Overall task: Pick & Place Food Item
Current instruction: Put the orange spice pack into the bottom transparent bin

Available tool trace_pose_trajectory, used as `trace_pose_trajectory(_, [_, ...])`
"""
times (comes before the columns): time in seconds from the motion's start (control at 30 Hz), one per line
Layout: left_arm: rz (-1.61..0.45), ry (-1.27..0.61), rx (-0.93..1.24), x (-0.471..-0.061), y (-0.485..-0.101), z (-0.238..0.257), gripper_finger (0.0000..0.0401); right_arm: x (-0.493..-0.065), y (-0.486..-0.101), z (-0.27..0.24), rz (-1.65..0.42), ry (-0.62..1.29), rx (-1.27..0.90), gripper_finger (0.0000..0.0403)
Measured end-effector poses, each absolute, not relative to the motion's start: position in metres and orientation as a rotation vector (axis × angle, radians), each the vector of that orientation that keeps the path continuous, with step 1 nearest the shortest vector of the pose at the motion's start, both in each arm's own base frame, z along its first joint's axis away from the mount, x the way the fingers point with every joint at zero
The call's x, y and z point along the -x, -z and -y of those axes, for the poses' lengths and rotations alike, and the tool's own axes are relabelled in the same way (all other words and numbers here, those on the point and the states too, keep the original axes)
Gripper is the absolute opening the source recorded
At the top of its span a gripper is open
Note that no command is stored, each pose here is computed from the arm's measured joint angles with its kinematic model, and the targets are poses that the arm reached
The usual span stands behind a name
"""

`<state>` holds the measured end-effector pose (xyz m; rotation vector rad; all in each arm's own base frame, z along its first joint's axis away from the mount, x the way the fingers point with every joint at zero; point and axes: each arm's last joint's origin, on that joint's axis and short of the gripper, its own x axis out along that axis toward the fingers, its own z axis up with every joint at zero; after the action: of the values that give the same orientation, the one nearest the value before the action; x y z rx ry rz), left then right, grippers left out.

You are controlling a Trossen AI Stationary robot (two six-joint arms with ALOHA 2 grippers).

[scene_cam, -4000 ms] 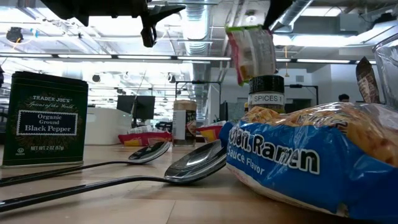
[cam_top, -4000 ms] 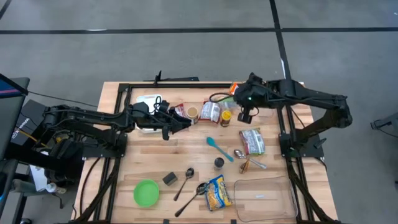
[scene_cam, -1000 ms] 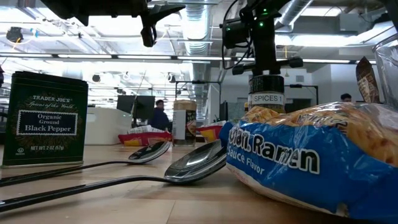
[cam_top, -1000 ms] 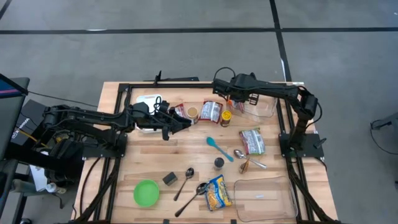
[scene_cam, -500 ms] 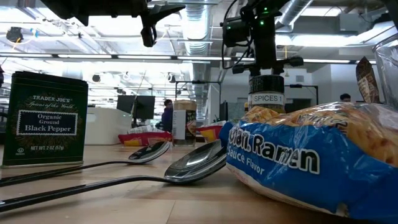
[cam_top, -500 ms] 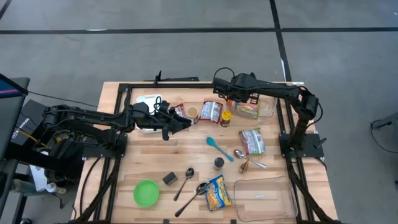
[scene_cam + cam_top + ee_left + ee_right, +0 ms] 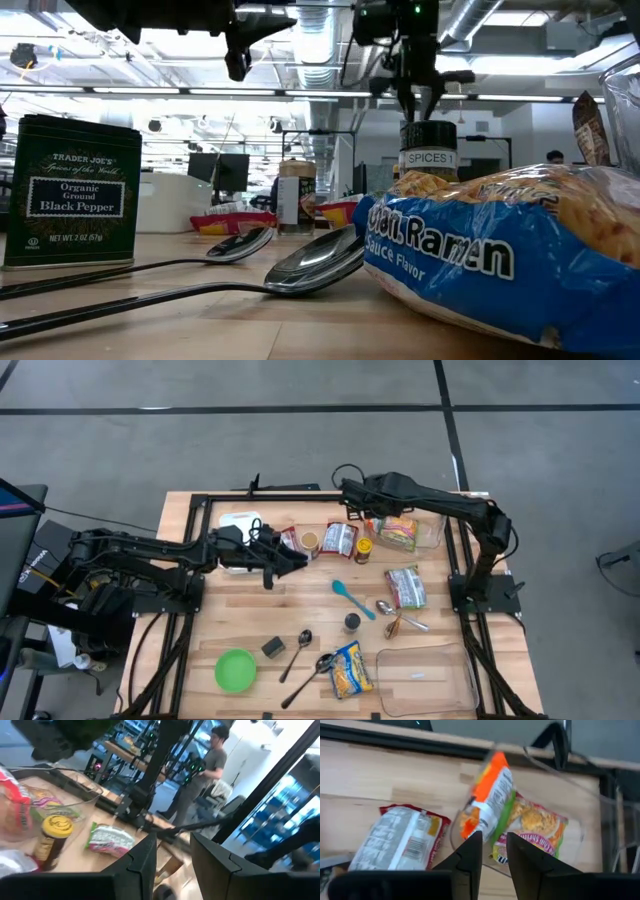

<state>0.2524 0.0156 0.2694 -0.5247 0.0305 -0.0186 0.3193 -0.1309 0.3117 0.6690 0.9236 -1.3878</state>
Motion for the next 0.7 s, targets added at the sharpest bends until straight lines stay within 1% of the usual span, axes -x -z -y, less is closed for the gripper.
trace_pose_trajectory(0.27, [-0.142,-0.006,0.452,-0.251,-0.258,-0.016,0.0113,-0.325,-0.343,0.102,-0.896,1.329,-0.499,0.0082])
trace_pose_trajectory(0.47, [-0.238,-0.021,0.436,-0.250,-0.249,-0.015,0.0113,-0.331,-0.351,0.073,-0.881,1.270,-0.419,0.0082])
trace_pose_trajectory(0.7, [-0.355,0.031,0.443,-0.247,-0.240,-0.007,0.0113,-0.326,-0.359,0.037,-0.909,1.178,-0.358,0.0082])
